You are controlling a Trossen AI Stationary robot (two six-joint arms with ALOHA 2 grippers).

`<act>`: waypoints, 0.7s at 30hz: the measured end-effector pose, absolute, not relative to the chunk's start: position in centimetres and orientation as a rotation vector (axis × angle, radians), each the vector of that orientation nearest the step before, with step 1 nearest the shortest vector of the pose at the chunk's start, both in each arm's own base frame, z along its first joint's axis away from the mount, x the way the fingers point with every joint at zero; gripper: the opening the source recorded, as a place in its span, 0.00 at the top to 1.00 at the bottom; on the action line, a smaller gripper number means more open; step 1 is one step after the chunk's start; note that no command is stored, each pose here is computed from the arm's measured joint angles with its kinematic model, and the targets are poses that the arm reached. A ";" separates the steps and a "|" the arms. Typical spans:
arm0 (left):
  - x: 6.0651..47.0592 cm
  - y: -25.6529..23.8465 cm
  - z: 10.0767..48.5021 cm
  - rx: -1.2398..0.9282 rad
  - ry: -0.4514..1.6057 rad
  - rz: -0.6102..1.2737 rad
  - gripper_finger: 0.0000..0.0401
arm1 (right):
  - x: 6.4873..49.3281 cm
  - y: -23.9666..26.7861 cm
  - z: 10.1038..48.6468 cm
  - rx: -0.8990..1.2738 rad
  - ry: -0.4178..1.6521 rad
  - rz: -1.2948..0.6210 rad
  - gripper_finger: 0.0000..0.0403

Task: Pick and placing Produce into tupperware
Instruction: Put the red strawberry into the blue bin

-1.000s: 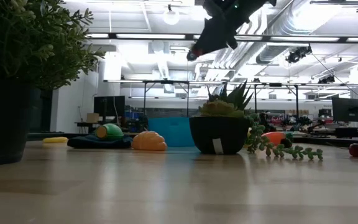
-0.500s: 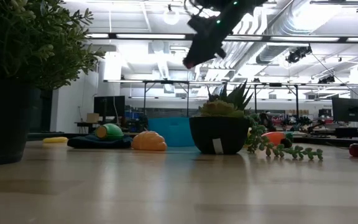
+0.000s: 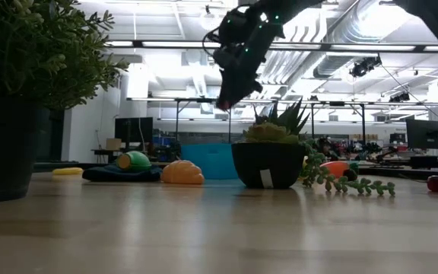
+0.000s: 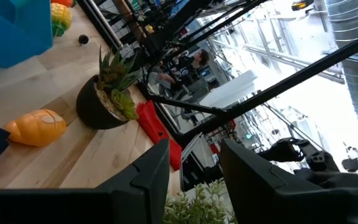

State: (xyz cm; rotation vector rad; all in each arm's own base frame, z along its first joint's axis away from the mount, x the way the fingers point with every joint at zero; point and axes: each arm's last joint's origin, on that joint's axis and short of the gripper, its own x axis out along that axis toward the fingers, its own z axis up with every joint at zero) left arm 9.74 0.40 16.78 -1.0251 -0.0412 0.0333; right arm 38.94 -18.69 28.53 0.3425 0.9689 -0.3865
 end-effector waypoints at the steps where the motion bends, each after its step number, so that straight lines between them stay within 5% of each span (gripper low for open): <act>1: 9.7 0.4 16.8 -1.022 -0.041 0.034 0.67 | 39.1 -18.7 28.0 0.360 0.984 -0.391 0.66; 21: 9.7 0.4 16.8 -0.995 -0.039 0.034 0.67 | 40.4 -19.5 21.1 0.513 1.197 -0.461 0.66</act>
